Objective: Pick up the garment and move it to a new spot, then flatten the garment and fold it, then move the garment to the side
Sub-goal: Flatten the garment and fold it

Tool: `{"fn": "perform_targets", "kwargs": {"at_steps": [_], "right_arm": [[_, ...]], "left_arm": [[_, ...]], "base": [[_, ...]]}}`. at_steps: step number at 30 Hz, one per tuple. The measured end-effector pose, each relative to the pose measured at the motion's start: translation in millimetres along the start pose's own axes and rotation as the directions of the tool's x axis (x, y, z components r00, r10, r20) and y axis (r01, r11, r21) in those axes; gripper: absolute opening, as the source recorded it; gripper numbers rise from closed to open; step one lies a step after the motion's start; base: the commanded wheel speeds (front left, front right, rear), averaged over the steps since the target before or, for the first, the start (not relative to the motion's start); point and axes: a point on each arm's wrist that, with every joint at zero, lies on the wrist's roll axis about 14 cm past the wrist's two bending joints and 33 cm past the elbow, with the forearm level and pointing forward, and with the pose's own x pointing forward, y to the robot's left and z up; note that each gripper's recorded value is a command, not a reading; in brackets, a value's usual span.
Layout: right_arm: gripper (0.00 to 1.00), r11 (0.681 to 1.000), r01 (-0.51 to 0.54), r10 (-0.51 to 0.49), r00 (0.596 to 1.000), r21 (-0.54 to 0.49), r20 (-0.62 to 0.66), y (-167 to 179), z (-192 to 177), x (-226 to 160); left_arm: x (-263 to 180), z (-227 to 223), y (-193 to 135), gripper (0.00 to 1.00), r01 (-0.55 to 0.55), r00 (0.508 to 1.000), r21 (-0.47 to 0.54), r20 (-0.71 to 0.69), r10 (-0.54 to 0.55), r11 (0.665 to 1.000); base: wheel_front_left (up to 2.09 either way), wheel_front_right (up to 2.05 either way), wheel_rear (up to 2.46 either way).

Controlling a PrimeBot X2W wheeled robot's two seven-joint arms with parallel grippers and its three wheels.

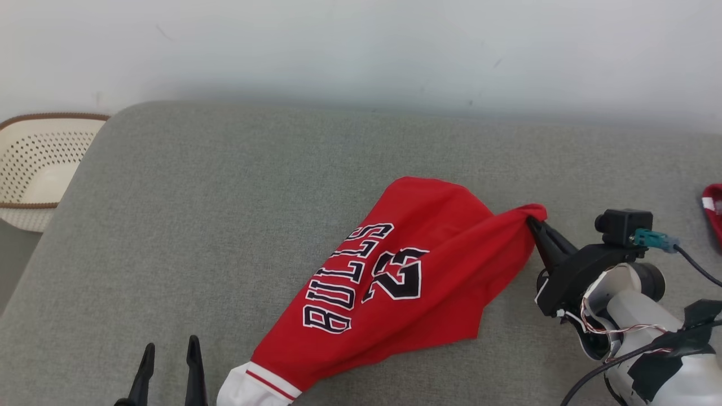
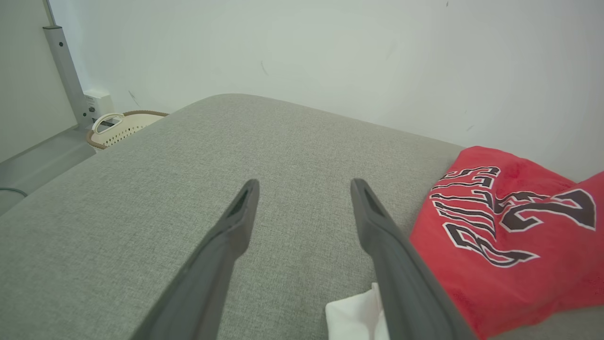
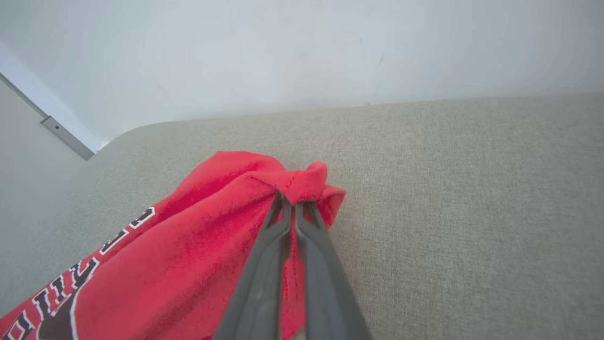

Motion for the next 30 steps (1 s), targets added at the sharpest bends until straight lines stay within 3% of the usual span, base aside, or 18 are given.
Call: {"fn": "perform_targets", "kwargs": {"at_steps": [13, 20, 30], "right_arm": [[0.00, 0.994, -0.066, 0.083, 0.970, -0.085, 0.226, 16, 85, -38], [0.00, 0.989, -0.059, 0.089, 0.970, -0.136, 0.225, 19, 97, -39], [0.00, 0.978, -0.096, 0.127, 0.979, -0.188, 0.157, 43, 96, 4]], "left_arm": [[-8, 6, -9, 1.00, 0.032, 0.999, -0.018, 0.019, -0.032, 0.999], [-9, 4, -10, 1.00, 0.032, 0.999, -0.018, 0.011, -0.032, 0.999], [-8, -1, -6, 1.00, 0.019, 1.000, -0.016, -0.006, -0.019, 1.000]], "base": [[0.00, 0.00, 0.00], [0.00, 0.00, 0.00], [0.00, 0.00, 0.00]]}}
